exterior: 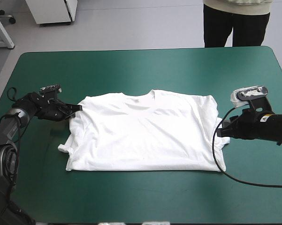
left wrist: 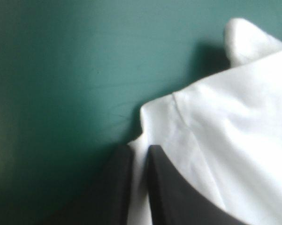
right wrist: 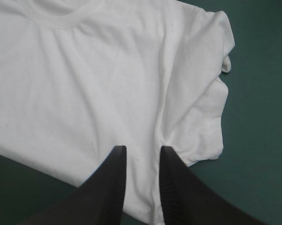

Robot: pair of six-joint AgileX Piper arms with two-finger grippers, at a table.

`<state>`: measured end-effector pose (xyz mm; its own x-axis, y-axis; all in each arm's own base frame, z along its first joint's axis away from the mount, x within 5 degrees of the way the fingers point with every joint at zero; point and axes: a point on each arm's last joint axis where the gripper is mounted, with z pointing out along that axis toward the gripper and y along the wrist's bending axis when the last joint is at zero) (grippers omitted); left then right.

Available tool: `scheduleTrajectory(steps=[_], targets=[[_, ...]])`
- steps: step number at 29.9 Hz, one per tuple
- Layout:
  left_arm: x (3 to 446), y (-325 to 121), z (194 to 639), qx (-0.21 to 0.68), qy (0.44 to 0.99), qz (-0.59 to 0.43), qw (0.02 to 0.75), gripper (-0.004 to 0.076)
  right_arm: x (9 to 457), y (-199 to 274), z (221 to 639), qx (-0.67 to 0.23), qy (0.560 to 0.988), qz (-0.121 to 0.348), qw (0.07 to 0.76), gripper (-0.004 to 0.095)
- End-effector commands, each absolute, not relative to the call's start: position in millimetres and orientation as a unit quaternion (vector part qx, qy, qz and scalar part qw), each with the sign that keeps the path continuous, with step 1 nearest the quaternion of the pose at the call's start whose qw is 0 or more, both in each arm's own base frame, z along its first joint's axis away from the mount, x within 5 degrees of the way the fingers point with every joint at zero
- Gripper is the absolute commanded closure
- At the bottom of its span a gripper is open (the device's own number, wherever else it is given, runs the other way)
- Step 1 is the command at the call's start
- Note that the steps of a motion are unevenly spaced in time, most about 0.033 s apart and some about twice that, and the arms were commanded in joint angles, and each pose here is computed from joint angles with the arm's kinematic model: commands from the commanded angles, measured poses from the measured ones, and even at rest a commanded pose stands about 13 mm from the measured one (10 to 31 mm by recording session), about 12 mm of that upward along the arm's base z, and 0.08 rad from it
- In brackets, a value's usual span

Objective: Fold the cloth

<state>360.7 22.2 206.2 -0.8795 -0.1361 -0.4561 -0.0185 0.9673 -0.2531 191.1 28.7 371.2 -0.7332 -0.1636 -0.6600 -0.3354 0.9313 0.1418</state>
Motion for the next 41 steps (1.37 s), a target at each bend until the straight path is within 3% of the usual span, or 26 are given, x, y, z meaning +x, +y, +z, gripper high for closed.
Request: scheduleTrajectory(steps=[1,4,10,16,26,37,41], targets=[[362.4,18.8,224.8,-0.032,0.951,-0.135,0.276,0.0733,189.0,29.2,386.1,-0.135,0.908,0.129,0.375,0.0671],[364.3,19.9,228.2,-0.029,0.950,-0.129,0.285,0.0733,188.8,29.2,386.0,-0.135,0.908,0.130,0.374,0.0676],[369.4,18.7,277.6,-0.010,0.932,-0.131,0.338,0.0733,188.7,29.2,385.9,-0.135,0.909,0.130,0.373,0.0678],[368.1,-5.6,302.7,0.048,0.935,-0.160,0.314,0.0733,188.7,29.2,385.9,-0.137,0.908,0.129,0.373,0.0679],[350.0,-89.8,292.4,0.180,0.946,-0.120,0.242,0.0733,187.6,29.7,385.1,-0.139,0.911,0.132,0.367,0.0679],[360.7,-114.7,247.2,0.193,0.956,-0.138,0.173,0.0732,187.4,30.6,385.6,-0.139,0.910,0.137,0.367,0.0678],[361.8,-124.9,246.9,0.220,0.939,-0.189,0.184,0.0659,187.4,30.0,385.3,-0.149,0.909,0.130,0.368,0.0642]])
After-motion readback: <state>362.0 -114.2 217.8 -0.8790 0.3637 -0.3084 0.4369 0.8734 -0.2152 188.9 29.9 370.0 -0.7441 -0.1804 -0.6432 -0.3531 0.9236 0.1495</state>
